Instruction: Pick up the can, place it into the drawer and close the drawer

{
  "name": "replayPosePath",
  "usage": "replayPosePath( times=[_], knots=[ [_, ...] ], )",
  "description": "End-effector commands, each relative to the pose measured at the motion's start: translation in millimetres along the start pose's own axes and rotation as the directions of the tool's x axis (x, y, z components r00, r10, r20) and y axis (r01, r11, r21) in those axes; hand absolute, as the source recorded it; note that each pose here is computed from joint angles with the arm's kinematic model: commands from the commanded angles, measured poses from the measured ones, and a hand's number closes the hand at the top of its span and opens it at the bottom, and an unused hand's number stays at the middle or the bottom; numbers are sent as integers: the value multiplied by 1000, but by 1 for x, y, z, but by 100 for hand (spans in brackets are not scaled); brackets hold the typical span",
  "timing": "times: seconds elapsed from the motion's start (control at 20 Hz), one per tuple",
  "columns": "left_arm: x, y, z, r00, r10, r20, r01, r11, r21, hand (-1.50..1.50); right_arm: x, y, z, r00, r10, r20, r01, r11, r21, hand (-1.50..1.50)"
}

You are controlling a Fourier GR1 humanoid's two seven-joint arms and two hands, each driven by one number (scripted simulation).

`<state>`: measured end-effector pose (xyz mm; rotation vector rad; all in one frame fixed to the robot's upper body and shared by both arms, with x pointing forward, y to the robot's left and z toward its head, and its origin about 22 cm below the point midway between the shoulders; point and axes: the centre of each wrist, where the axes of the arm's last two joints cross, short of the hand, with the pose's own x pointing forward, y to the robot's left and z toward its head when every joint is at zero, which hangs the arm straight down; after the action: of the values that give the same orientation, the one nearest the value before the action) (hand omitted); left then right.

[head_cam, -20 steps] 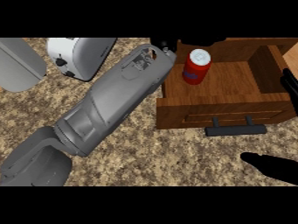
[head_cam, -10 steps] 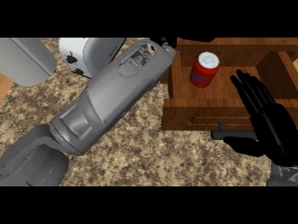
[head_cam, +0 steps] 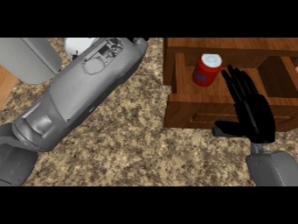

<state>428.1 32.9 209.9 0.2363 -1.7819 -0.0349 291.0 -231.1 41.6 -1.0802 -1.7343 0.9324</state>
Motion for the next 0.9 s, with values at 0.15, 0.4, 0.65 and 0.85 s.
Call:
replayPosePath(
  times=[0.15,0.4,0.65,0.85],
  knots=[
    [15,26,1,1000,-13,14,13,1000,-4,-150,-6,42,-23,996,51,-67,-49,998,31,-150],
    [-5,56,2,1000,-14,-27,14,1000,-14,-150,-37,43,-35,989,115,-88,-112,993,41,-150],
    [5,70,5,999,-21,-44,20,1000,-22,-150,-47,45,-58,985,137,-107,-139,990,-14,-150],
    [-10,80,13,999,-10,-37,9,1000,-6,-150,-29,51,-87,986,141,-92,-148,987,-70,-150]
  ],
)
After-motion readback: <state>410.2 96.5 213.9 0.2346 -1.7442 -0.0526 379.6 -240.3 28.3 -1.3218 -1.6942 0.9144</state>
